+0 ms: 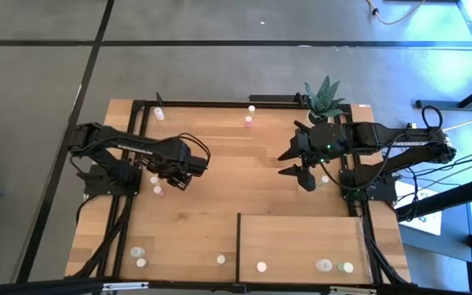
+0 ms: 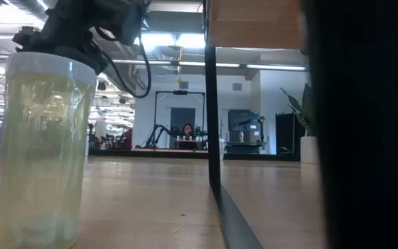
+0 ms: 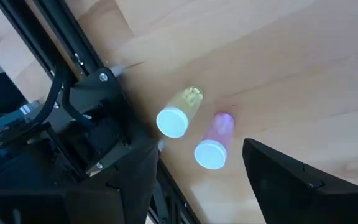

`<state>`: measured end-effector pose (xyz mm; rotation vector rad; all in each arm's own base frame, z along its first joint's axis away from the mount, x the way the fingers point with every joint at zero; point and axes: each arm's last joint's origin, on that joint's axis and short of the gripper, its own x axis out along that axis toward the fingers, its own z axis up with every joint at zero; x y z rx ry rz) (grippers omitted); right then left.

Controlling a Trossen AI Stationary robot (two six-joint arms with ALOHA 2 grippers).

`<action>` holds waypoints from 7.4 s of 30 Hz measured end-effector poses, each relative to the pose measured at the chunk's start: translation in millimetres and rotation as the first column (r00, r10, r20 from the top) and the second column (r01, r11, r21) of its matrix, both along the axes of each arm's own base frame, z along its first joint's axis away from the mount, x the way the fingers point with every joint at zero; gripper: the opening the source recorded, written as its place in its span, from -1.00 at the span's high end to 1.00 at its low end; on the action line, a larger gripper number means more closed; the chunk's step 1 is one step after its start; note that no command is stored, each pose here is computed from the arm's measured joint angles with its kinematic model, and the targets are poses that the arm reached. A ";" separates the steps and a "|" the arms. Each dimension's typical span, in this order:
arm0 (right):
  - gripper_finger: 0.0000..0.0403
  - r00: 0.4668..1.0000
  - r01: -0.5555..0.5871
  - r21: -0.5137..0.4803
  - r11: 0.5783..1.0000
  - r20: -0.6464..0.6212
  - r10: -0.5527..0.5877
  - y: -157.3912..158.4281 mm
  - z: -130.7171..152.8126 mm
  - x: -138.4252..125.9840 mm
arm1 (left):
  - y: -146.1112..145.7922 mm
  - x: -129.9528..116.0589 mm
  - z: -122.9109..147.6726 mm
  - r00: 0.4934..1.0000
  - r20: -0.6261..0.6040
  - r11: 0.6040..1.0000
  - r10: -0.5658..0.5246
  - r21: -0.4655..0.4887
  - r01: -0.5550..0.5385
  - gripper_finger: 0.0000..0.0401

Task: Pick and place medicine bottles onto shelf by color
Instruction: Put the bottom yellow pill bottle on the shelf

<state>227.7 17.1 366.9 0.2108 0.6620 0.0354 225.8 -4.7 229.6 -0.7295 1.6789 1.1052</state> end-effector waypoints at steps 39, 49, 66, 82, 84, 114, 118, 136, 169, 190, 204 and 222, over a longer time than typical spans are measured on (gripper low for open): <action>-0.08 1.000 -0.008 -0.012 1.000 0.002 0.008 0.0 0.0 0.1 | -130.0 29.8 26.1 0.323 0.715 0.642 -0.619 0.224 0.734 -0.14; -0.08 1.000 -0.024 -0.029 0.999 0.004 0.024 0.2 0.0 0.1 | -187.4 32.8 8.2 0.123 0.734 0.532 -0.668 0.356 0.769 -0.14; -0.08 0.956 -0.286 -0.059 0.956 0.053 0.290 27.9 3.1 -1.6 | -235.9 37.6 -28.0 0.075 0.728 0.582 -0.681 0.477 0.658 -0.14; -0.08 0.949 -0.309 -0.060 0.949 0.051 0.312 33.4 2.9 -2.8 | -238.7 44.6 -20.1 0.035 0.768 0.653 -0.639 0.518 0.552 -0.14; -0.08 0.949 -0.309 -0.060 0.949 0.051 0.312 33.4 2.9 -2.8 | -241.4 47.4 -21.3 0.008 0.772 0.649 -0.636 0.529 0.547 -0.14; -0.08 0.950 -0.305 -0.054 0.951 0.051 0.308 33.4 2.9 -2.8 | -250.6 58.1 -56.7 -0.046 0.660 0.509 -0.750 0.620 0.597 -0.14; -0.08 0.950 -0.305 -0.054 0.951 0.051 0.308 33.3 2.9 -2.8 | -252.0 59.1 -60.3 -0.047 0.660 0.509 -0.750 0.621 0.596 -0.14; -0.08 0.950 -0.305 -0.054 0.951 0.051 0.307 33.3 2.9 -2.8 | -256.3 64.4 -81.1 -0.028 0.667 0.518 -0.744 0.604 0.605 -0.14; -0.08 0.950 -0.304 -0.055 0.951 0.051 0.307 33.3 2.9 -2.8 | -255.6 64.0 -81.5 -0.008 0.671 0.536 -0.741 0.599 0.594 0.45; -0.08 0.949 -0.308 -0.060 0.950 0.051 0.311 33.3 2.9 -2.8 | -255.7 59.8 -63.7 0.014 0.741 0.623 -0.671 0.555 0.551 0.46; -0.08 0.949 -0.309 -0.059 0.949 0.042 0.312 33.2 2.2 -3.3 | -233.8 37.8 -7.5 0.028 0.750 0.642 -0.661 0.545 0.539 0.46; -0.08 0.956 -0.288 -0.075 0.955 0.041 0.292 32.5 2.2 -3.0 | -148.8 18.9 59.5 0.175 0.685 0.693 -0.707 0.622 0.366 0.46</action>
